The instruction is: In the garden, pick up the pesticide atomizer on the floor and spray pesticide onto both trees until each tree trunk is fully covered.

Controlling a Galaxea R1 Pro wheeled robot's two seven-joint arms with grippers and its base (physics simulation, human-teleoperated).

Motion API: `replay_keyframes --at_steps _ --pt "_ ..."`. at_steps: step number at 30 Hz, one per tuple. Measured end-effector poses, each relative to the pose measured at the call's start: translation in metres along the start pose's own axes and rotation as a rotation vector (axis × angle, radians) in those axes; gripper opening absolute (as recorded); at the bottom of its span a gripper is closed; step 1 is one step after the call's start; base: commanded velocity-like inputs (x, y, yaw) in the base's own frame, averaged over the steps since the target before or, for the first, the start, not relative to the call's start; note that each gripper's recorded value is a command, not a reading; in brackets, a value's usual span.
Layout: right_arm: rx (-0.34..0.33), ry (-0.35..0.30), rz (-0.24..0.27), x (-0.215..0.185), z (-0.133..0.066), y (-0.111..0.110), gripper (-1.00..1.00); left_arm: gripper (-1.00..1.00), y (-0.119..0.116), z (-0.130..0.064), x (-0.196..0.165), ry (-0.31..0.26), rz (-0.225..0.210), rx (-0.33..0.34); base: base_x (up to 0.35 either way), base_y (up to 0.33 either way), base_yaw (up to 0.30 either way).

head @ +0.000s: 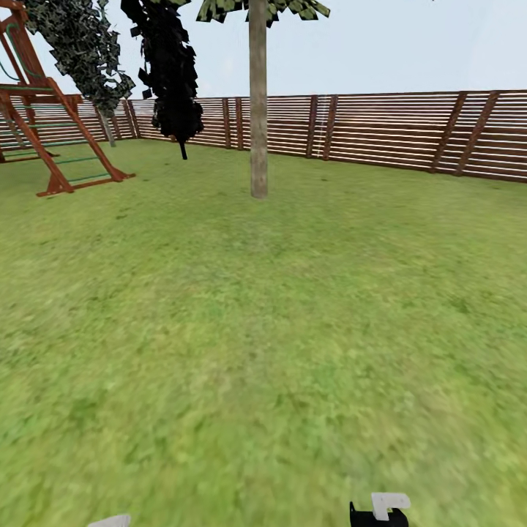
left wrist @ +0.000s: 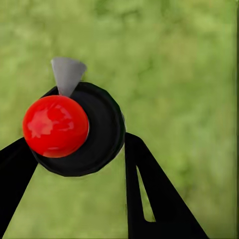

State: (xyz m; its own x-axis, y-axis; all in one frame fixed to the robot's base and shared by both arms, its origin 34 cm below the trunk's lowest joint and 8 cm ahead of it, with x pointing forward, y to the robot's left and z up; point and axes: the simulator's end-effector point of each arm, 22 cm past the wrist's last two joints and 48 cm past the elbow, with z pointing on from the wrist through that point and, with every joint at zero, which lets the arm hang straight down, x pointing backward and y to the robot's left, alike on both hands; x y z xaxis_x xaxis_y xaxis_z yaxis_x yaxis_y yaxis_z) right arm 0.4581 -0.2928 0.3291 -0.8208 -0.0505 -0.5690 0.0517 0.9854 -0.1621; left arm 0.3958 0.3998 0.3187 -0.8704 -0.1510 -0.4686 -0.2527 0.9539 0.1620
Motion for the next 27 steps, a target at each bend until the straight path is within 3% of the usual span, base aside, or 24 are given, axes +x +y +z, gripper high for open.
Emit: replay_keyframes --at_steps 27 --pt "0.000 0.000 0.000 0.0000 0.0000 0.0000 1.00 -1.00 0.0000 0.0000 -0.0002 -0.001 0.000 0.000 0.344 0.000 0.000"
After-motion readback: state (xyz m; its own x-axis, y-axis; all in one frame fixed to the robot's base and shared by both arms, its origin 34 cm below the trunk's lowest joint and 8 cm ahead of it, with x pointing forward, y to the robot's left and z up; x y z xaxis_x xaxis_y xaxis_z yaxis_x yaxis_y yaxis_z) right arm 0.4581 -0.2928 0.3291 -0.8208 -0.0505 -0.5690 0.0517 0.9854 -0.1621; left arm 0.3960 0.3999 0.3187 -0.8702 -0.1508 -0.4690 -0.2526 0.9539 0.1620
